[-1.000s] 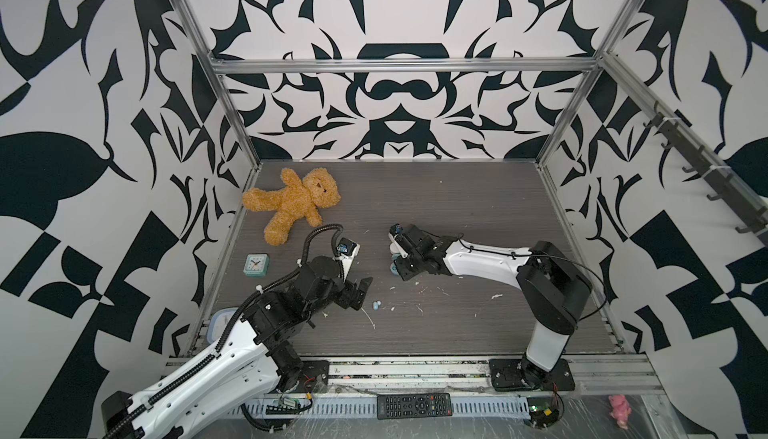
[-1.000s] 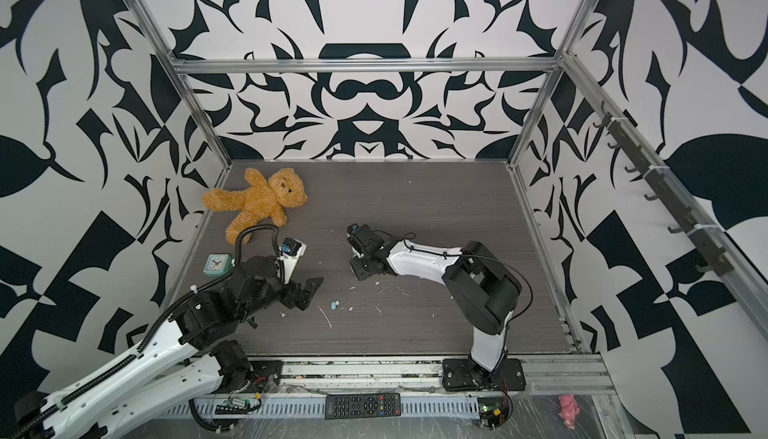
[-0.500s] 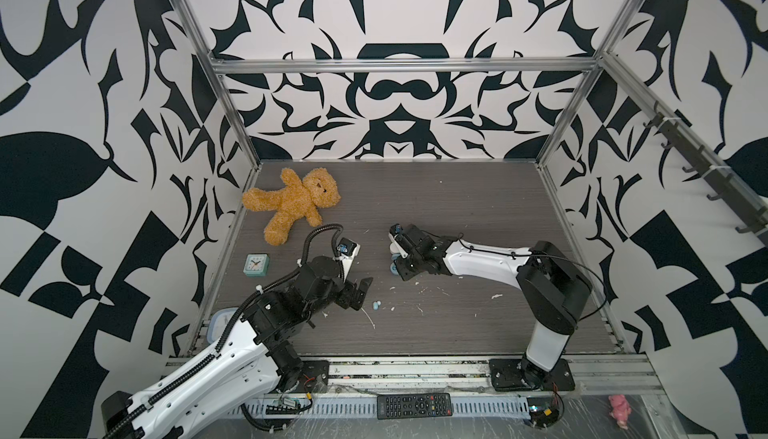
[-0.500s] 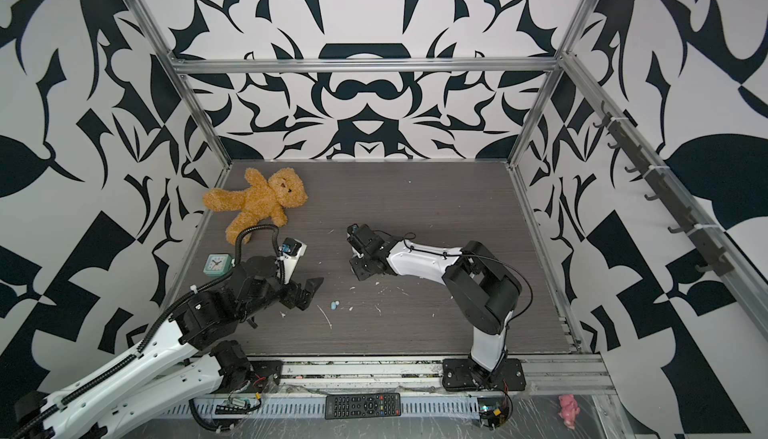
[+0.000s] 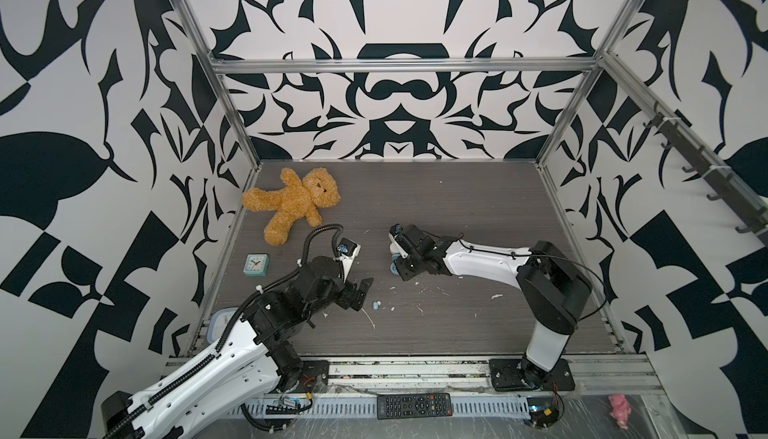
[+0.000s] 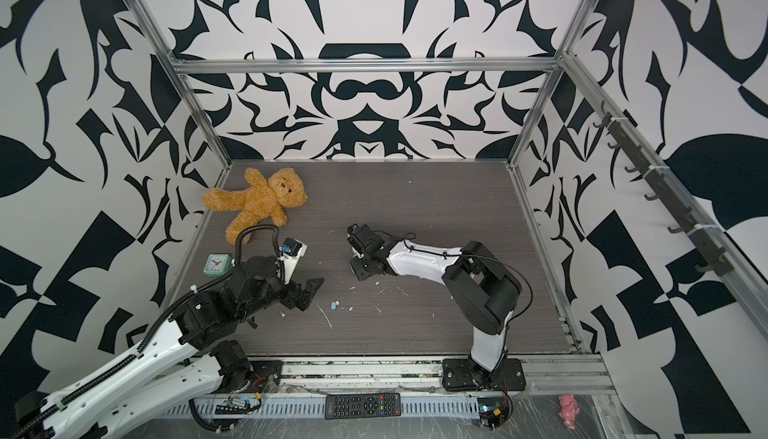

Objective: Insert the wireless bluetooth earbuds into the charging case
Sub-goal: 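Lower the earbud into a slot of the light-blue case with the right gripper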

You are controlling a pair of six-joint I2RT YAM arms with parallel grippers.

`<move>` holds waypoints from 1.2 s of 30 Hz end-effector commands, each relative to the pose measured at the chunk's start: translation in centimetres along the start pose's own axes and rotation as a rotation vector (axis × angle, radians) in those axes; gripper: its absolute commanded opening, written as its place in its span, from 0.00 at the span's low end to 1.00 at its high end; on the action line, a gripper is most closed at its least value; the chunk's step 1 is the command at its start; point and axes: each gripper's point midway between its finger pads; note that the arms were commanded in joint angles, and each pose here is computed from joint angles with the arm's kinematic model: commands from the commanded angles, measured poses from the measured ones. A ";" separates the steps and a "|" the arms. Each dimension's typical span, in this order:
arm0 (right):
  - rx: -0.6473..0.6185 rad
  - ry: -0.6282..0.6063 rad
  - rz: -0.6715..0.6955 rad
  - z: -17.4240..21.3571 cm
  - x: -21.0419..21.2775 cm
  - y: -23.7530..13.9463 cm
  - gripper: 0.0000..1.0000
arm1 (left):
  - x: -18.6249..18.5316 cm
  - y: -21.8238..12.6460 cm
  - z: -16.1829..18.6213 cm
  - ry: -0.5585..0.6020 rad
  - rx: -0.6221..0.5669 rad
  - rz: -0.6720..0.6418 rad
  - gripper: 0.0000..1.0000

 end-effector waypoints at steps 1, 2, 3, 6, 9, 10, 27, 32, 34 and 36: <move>-0.001 0.007 0.012 0.0 -0.4 0.3 0.00 | -0.1 0.2 0.7 0.005 0.018 0.007 0.99; 0.001 0.007 0.013 0.0 -0.4 0.4 0.00 | -0.1 0.2 0.7 0.005 0.019 0.006 0.99; 0.001 0.007 0.013 0.0 -0.4 0.4 0.00 | -0.1 0.2 0.7 0.005 0.019 0.008 0.99; 0.002 0.007 0.014 0.1 -0.4 0.4 0.00 | -0.1 0.2 0.7 0.005 0.018 0.008 0.99; 0.007 0.008 0.018 0.3 -0.6 0.5 0.00 | -0.1 0.2 0.7 0.005 0.018 0.007 0.99; 0.007 0.011 0.017 0.3 -0.6 0.5 0.00 | -0.1 0.2 0.7 0.005 0.019 0.008 0.99; 0.016 0.014 0.022 0.5 -0.7 0.6 0.01 | -0.2 0.2 0.7 0.006 0.018 0.014 0.99; 0.015 0.018 0.023 0.3 -0.6 0.4 0.05 | -0.3 0.1 0.7 0.006 0.016 0.017 0.99; 0.015 0.019 0.025 0.3 -0.6 0.4 0.06 | -0.3 0.1 0.7 0.006 0.016 0.017 0.99; 0.015 0.019 0.024 0.3 -0.6 0.4 0.07 | -0.3 0.2 0.7 0.006 0.017 0.019 0.99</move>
Point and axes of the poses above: each gripper's point midway between its finger pads, its own y axis out along the fingers, its own x axis along the line the jaws close on, z = x × y, and after that the axes turned 12 degrees about y, right-handed
